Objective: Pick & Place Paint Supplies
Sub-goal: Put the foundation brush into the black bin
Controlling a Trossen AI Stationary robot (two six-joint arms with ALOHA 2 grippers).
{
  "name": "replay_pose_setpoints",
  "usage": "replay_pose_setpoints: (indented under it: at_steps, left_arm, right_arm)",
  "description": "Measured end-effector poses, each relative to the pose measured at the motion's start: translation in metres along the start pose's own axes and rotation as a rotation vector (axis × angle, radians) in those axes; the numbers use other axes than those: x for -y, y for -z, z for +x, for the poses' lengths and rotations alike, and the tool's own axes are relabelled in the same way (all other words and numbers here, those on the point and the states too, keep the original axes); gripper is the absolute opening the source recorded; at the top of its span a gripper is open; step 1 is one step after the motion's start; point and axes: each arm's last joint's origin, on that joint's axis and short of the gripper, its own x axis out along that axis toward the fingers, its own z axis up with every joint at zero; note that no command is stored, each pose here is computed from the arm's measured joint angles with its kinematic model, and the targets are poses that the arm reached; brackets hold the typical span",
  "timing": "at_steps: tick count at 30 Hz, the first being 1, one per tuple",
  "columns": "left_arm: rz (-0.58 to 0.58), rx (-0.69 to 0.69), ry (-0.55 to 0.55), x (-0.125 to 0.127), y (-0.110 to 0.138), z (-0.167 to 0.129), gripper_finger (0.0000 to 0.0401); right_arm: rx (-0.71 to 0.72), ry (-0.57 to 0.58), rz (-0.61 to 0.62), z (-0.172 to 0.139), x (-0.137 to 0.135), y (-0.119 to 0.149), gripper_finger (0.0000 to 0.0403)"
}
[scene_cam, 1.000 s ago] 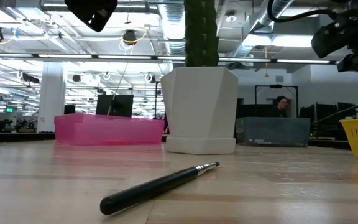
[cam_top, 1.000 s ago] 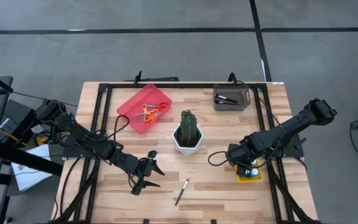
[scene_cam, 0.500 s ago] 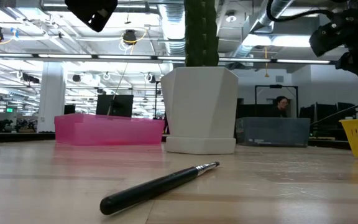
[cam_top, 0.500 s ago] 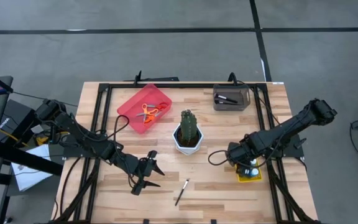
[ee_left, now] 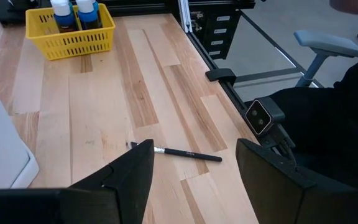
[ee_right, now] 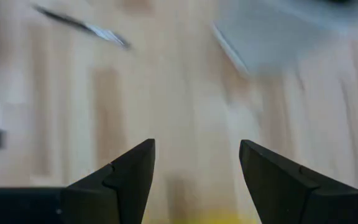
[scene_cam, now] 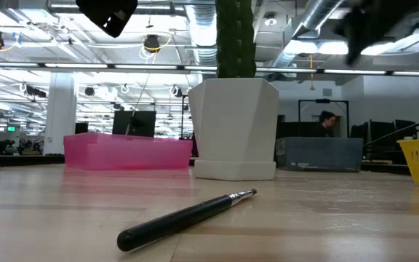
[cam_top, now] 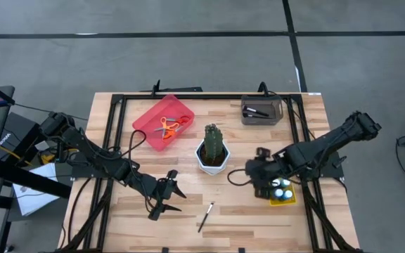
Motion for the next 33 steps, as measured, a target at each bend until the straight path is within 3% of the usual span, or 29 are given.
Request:
replay_pose_setpoints:
  at_steps: [5,14,20,33]
  left_arm:
    - [0.003,-0.001,0.008,0.002,0.000,0.000,0.0222]
    - [0.011,-0.003,0.021,0.006,0.001,-0.001,0.0222]
    - [0.011,-0.004,0.017,0.006,0.001,-0.001,0.0222]
    - [0.017,-0.003,0.017,0.006,0.001,-0.001,0.0222]
  right_arm:
    - [0.241,-0.136,-0.169,-0.006,-0.023,-0.017,0.0230]
    - [0.500,-0.271,-0.383,-0.013,-0.066,-0.026,0.0216]
    - [0.503,-0.263,-0.419,-0.002,-0.077,-0.026,0.0201]
    - [0.401,-0.220,-0.419,0.075,-0.098,-0.035,0.0183]
